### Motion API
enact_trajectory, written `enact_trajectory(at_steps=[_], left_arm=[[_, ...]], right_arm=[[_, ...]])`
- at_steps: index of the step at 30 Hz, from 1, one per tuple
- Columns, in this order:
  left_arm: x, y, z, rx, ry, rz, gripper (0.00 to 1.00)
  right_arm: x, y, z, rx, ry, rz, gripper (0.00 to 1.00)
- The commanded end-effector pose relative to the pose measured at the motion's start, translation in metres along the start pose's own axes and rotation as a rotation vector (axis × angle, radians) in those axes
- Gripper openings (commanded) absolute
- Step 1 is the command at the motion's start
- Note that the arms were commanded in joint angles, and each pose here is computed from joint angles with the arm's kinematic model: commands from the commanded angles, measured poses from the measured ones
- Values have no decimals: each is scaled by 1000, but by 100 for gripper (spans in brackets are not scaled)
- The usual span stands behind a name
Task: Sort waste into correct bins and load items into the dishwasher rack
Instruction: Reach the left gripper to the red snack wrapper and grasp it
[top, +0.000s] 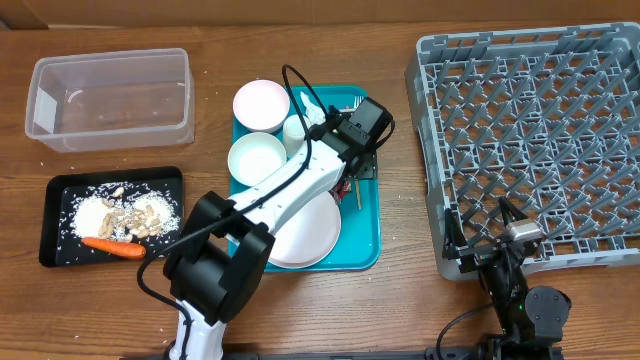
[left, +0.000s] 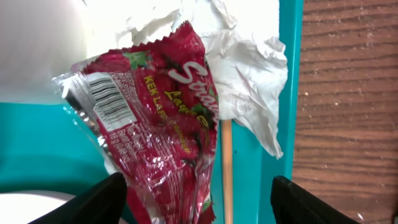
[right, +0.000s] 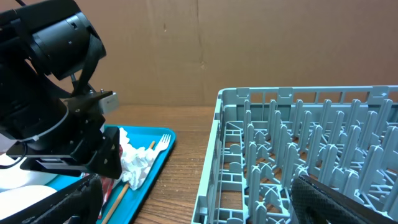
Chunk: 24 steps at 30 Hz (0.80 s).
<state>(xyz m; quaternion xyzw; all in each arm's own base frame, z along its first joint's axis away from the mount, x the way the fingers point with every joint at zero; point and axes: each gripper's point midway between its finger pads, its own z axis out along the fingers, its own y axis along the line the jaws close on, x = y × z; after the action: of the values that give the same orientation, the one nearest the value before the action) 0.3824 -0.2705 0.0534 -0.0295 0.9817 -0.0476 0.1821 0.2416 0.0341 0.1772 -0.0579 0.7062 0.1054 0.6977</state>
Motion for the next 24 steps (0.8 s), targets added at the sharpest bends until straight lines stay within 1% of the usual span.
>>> enact_trajectory(at_steps=[1, 7, 8, 11, 15, 16, 20, 23, 24], left_arm=[[6, 3, 22, -42, 7, 20, 77], [3, 0, 29, -32, -11, 44, 74], [0, -3, 29, -23, -23, 64, 69], [0, -3, 29, -20, -23, 70, 58], [1, -3, 29, -23, -19, 83, 49], [1, -3, 29, -24, -18, 84, 47], [4, 0, 30, -32, -8, 97, 47], [5, 0, 31, -33, -6, 121, 39], [5, 0, 31, -32, -6, 121, 38]], right_arm=[[2, -2, 0, 7, -4, -2, 100], [2, -2, 0, 7, -4, -2, 100], [2, -2, 0, 7, -4, -2, 100], [2, -2, 0, 7, -4, -2, 100], [2, -2, 0, 7, -4, -2, 100], [2, -2, 0, 7, -4, -2, 100], [2, -2, 0, 7, -4, -2, 100], [2, -2, 0, 7, -4, -2, 100], [2, -2, 0, 7, -4, -2, 100]])
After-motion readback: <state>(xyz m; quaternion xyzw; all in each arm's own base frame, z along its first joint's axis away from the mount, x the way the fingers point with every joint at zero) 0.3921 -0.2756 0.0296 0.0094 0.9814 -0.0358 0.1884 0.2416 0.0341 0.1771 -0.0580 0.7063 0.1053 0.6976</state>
